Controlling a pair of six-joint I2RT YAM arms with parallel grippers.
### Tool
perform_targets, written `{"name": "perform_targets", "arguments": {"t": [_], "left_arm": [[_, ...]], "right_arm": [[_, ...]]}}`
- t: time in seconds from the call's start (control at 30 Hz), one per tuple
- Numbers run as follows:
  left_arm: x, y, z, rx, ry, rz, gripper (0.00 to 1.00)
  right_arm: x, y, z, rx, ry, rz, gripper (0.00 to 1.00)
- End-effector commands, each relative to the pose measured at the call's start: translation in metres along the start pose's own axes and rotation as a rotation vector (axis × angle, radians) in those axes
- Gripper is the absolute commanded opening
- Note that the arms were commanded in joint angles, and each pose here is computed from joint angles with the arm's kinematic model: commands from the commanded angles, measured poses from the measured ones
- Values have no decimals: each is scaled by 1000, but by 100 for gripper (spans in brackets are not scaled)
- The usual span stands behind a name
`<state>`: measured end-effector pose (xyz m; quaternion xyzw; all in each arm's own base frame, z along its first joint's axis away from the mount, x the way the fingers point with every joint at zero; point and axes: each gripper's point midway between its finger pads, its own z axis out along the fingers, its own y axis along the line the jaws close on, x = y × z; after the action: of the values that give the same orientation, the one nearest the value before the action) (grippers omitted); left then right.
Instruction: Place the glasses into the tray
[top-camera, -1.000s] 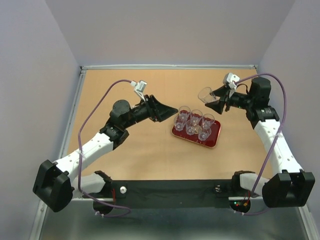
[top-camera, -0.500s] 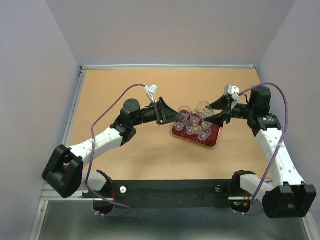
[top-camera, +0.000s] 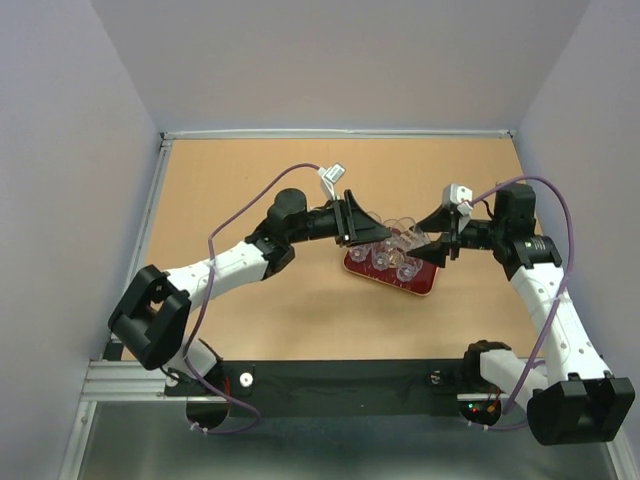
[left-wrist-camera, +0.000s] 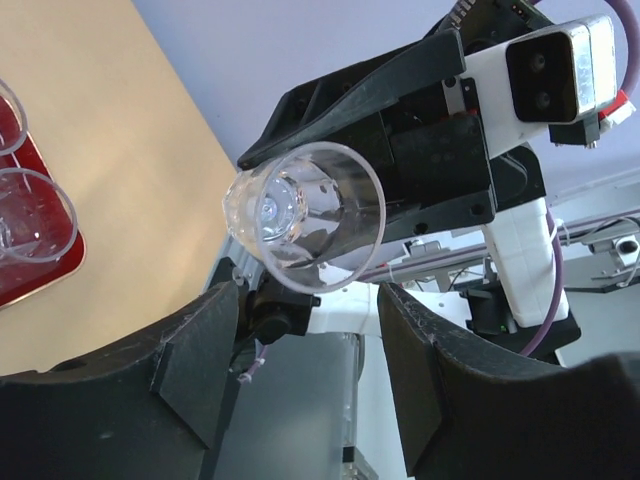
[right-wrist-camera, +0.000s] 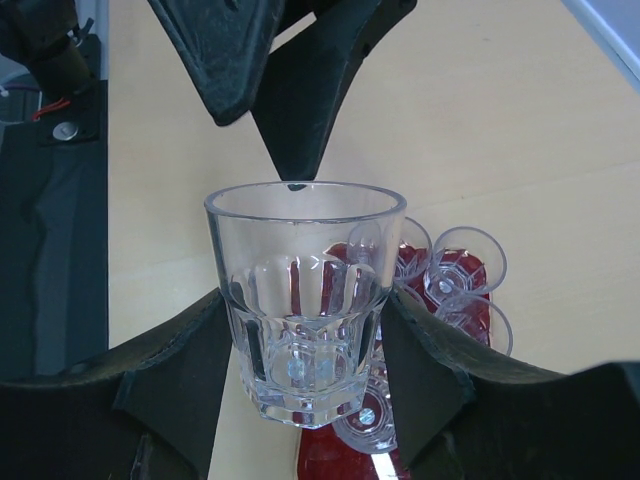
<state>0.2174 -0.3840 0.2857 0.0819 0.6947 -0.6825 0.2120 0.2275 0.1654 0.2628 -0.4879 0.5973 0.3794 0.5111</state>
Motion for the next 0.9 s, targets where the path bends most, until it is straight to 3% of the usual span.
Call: {"name": "perform_targets", "arguments": {"t": [0.0,0.27,0.4,0.53,0.57,0.6,0.63,0.73,0.87], "left_arm": [[-6,-23,12,61,11,37,64],[5,2,33,-35,69,25,56],[4,4,38,-54,72,38,40],[-1,11,40,-103,63,82,7],[-3,14,39,-117,59,91,0],[-3,14,40,-127,59,101,0],[-3,17,38,-146,58,101,0],[-12,27,34,-217,15,164,0],[-27,42,23,-335,-48,266,0]], "right_arm": [[0,8,0,-8,11,-47,25],[0,11,-1,-10,30,-75,25],[6,10,-1,5,51,-83,25],[11,8,-3,27,75,-101,27],[13,8,-3,29,80,-98,33],[14,6,-4,39,89,-100,40],[14,6,-5,46,92,-107,61],[13,3,-8,80,111,-117,97],[16,-9,-18,177,172,-121,100]]}}
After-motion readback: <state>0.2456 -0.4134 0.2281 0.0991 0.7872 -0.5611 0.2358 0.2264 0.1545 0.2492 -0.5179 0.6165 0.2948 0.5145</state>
